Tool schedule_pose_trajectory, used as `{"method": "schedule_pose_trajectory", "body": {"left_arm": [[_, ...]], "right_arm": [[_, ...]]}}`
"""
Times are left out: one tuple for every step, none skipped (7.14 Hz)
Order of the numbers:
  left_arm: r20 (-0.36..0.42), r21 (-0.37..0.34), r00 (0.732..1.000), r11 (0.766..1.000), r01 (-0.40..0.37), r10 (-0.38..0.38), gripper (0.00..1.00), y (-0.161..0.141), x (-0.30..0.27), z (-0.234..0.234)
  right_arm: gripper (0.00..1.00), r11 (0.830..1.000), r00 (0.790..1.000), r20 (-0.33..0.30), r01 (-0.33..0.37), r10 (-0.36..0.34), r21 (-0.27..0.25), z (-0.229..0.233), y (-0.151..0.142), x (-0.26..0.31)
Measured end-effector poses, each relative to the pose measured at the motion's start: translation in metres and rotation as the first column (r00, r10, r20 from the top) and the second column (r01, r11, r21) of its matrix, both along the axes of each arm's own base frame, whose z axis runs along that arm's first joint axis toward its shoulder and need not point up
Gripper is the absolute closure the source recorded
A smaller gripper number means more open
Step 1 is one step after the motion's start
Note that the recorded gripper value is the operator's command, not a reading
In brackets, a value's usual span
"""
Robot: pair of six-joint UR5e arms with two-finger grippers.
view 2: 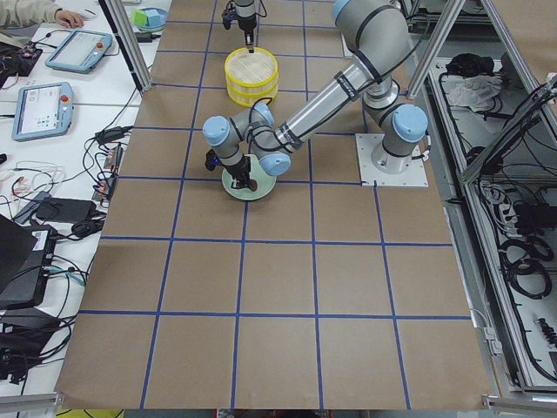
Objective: Place buns in different layers of steamer
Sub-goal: 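Grasp and lift the dark brown bun with left gripper while right holds rim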
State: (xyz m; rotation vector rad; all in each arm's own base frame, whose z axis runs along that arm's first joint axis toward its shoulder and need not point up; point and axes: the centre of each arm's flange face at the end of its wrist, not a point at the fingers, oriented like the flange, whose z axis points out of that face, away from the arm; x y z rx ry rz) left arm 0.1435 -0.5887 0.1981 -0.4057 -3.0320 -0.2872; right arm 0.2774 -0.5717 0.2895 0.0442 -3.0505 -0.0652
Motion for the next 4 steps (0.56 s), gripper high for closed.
{"method": "schedule_pose_trajectory", "body": {"left_arm": [[0.007, -0.016, 1.0, 1.0, -0.014, 0.014, 1.0, -0.003, -0.002, 0.01], [0.016, -0.027, 0.999, 0.999, -0.033, 0.034, 1.0, -0.004, -0.007, 0.019], [0.028, -0.041, 0.998, 0.998, -0.047, 0.048, 1.0, -0.007, -0.018, 0.029], [0.041, -0.06, 0.997, 0.997, -0.058, 0.061, 1.0, -0.01, -0.035, 0.041]], "right_arm": [[1.0, 1.0, 1.0, -0.003, 0.001, -0.001, -0.003, 0.0, 0.0, 0.0], [1.0, 1.0, 1.0, -0.006, 0.0, 0.0, -0.003, 0.0, 0.0, -0.001], [1.0, 1.0, 1.0, -0.008, -0.001, 0.001, -0.003, 0.0, 0.0, -0.001], [1.0, 1.0, 1.0, -0.009, -0.001, 0.001, -0.002, -0.001, 0.0, -0.001]]}}
